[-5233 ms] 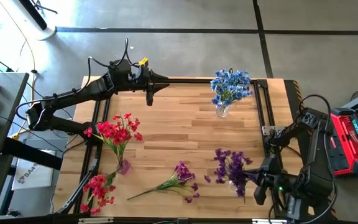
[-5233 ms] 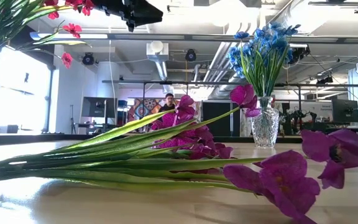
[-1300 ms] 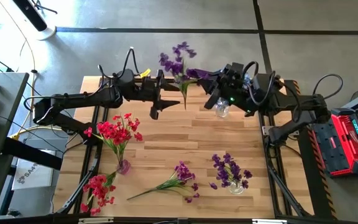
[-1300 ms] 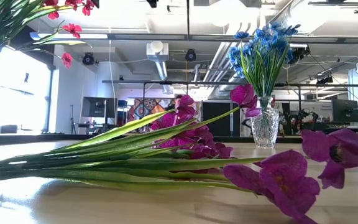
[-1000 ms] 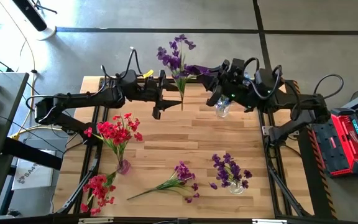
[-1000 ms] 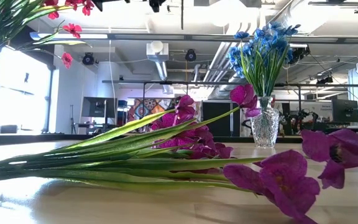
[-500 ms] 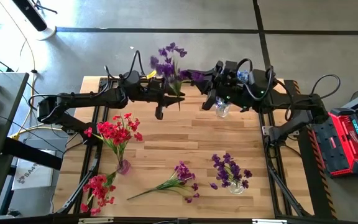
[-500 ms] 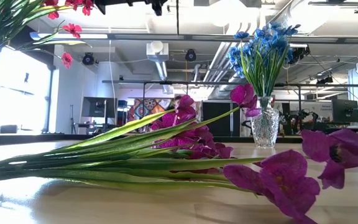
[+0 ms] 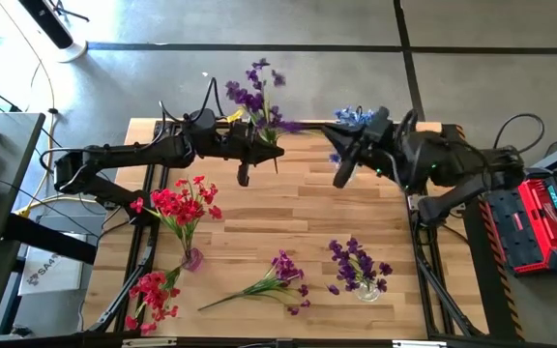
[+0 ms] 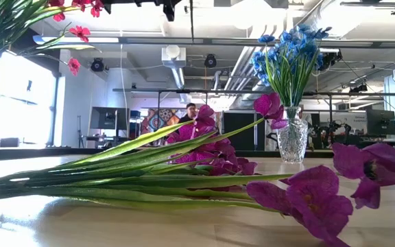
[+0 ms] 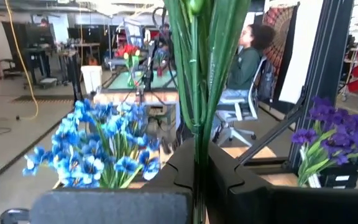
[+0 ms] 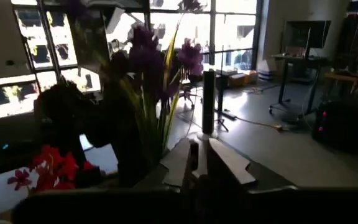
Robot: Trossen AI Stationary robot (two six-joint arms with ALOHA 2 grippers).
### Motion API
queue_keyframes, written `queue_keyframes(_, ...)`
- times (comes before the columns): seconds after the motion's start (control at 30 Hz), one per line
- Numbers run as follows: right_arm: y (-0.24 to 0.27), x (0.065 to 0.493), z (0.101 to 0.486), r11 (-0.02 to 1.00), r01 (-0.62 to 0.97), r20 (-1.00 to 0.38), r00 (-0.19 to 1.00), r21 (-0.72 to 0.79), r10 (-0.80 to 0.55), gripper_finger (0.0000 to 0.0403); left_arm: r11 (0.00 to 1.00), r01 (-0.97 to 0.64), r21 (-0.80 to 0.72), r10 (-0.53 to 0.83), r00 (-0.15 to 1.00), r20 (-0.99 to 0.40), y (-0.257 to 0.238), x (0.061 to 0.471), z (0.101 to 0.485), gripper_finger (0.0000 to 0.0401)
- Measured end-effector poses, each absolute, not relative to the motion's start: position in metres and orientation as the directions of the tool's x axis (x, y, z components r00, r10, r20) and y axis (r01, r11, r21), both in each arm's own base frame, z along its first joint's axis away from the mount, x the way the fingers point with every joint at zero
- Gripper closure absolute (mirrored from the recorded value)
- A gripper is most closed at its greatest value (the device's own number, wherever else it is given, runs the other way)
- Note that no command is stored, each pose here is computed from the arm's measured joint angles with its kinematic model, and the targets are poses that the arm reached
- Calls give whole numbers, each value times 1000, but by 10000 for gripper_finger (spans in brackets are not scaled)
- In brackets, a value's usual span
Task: Sort flowers into vase by color
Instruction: Put the right violet flower into the bottom transparent flower vase
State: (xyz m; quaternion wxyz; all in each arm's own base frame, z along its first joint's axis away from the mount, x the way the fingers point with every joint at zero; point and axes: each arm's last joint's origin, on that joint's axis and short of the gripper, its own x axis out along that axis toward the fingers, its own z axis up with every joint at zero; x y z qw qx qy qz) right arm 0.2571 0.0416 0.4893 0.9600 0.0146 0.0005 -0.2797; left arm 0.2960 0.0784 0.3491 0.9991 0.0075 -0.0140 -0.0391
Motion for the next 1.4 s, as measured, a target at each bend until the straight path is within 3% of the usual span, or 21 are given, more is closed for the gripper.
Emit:
queue_keyframes(0.33,45,288,455,837,538,-166,839,103,-518,185,997,77,-2,-77,997,-13,79,296,345,400)
queue_keyframes(0.53,31,323,444,865,481,-137,875,143,-464,157,997,79,-4,-79,997,-12,78,296,345,401)
queue_keyframes(0.7,19,336,438,854,500,-124,866,145,-485,174,996,94,-4,-95,995,-14,74,297,345,401)
queue_keyframes(1.13,2,354,429,914,369,-128,927,166,-351,248,994,113,-5,-114,993,-23,68,299,344,401)
queue_keyframes(1.23,-1,361,423,916,343,-145,937,206,-318,286,993,119,-10,-120,992,-34,67,299,343,401)
queue_keyframes(1.4,1,365,418,920,340,-163,936,193,-311,387,991,125,-39,-127,990,-56,66,299,340,401)
